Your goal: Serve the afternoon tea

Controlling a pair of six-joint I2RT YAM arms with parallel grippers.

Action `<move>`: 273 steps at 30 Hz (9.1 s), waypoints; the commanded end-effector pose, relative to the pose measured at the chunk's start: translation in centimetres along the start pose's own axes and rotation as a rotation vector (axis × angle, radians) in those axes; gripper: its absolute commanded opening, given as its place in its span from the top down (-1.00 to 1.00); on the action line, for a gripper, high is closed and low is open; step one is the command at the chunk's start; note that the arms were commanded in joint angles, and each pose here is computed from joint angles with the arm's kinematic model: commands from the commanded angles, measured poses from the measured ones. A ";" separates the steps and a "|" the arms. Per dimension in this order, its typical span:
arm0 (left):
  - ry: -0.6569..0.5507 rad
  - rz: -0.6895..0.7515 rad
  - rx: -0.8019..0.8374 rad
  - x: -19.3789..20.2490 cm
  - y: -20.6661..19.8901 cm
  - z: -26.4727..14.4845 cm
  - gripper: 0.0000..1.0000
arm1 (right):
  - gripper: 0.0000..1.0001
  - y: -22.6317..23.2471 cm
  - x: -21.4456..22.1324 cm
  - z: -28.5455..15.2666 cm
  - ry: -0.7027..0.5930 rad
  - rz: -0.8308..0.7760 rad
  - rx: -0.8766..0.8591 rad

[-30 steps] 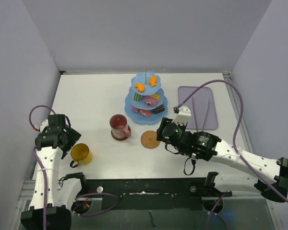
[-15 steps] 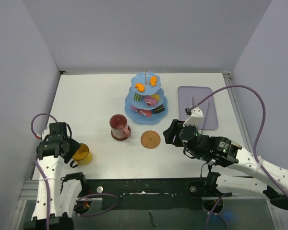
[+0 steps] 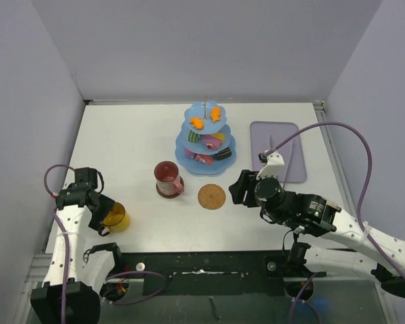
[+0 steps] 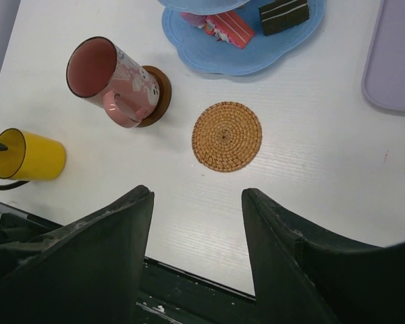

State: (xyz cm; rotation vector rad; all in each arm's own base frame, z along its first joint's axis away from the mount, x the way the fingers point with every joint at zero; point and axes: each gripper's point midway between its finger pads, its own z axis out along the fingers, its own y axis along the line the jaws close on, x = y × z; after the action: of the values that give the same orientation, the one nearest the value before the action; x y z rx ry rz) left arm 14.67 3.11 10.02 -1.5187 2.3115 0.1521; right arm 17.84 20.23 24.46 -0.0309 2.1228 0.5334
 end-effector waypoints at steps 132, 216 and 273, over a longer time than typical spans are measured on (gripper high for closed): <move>-0.499 -0.065 0.184 -6.8 3.9 -7.7 -0.41 | -0.30 23.0 12.2 18.1 0.193 -0.282 -0.055; -0.426 -0.006 0.130 -6.4 3.2 -6.2 -0.41 | 0.71 21.7 14.9 21.5 0.216 -0.669 -0.241; -0.417 0.003 0.133 -6.3 3.1 -6.0 -0.42 | 1.00 -0.5 7.8 11.8 -0.153 -0.400 -0.203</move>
State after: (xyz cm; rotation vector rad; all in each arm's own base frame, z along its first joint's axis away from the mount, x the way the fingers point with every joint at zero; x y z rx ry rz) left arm 11.75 7.78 16.87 -1.2912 1.9896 0.2922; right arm 20.95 23.36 8.59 -0.5628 2.0184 0.3758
